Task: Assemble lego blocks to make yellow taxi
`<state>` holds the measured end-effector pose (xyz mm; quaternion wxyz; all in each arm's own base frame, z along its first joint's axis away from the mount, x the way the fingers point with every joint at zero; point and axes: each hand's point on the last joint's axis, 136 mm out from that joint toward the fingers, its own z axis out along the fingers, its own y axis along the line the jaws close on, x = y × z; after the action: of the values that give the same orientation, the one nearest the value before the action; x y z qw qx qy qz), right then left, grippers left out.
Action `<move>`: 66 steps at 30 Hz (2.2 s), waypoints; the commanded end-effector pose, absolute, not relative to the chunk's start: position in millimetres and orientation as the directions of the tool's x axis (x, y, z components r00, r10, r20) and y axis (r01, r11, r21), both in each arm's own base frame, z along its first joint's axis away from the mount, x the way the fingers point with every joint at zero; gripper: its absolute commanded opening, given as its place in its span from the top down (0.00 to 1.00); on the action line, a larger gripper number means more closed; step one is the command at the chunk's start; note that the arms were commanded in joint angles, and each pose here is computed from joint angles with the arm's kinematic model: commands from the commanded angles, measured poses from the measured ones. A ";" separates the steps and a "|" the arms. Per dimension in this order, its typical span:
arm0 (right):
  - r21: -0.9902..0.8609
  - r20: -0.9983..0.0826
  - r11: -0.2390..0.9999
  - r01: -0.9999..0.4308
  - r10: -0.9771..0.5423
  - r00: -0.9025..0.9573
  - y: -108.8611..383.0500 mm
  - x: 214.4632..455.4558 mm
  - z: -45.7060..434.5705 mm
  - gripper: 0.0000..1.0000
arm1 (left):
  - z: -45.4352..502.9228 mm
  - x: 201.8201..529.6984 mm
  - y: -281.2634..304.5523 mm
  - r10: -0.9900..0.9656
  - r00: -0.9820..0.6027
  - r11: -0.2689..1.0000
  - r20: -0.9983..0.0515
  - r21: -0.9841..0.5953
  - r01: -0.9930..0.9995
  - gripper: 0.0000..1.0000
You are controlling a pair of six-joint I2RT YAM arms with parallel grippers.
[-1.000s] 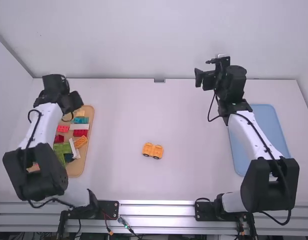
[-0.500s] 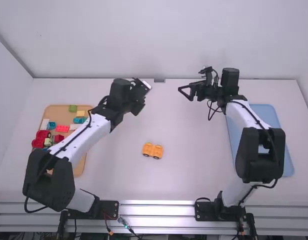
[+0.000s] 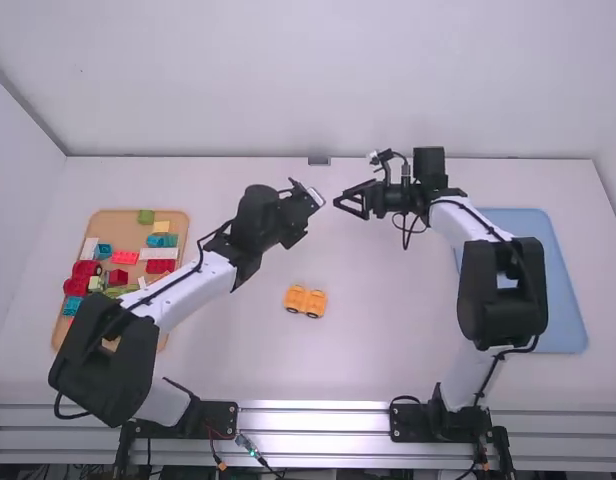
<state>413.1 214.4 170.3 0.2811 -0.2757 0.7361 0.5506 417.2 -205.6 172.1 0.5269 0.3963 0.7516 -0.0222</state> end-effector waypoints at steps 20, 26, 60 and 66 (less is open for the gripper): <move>0.593 -0.721 0.311 -0.742 -0.204 -0.662 263.2 404.3 153.2 0.28 | 130.1 412.0 -216.7 0.554 -0.207 0.678 -0.807 0.293 0.674 0.98; 0.593 -0.713 0.337 -0.731 -0.203 -0.672 262.0 406.8 150.0 0.36 | 133.3 411.7 -223.0 0.526 -0.197 0.676 -0.827 0.267 0.687 0.98; 0.590 -0.694 0.375 -0.715 -0.216 -0.687 274.1 405.3 143.8 0.83 | 140.0 408.1 -233.5 0.471 -0.191 0.669 -0.861 0.207 0.714 0.00; 0.546 -0.714 0.449 -0.707 -0.191 -0.673 257.9 424.2 140.7 0.85 | 133.7 406.0 -226.9 0.387 -0.318 0.730 -0.866 0.077 0.679 0.01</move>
<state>410.4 265.3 136.2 0.2723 -0.2856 0.7972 0.4569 407.8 -228.5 135.0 0.4901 0.3616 0.7825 -0.1291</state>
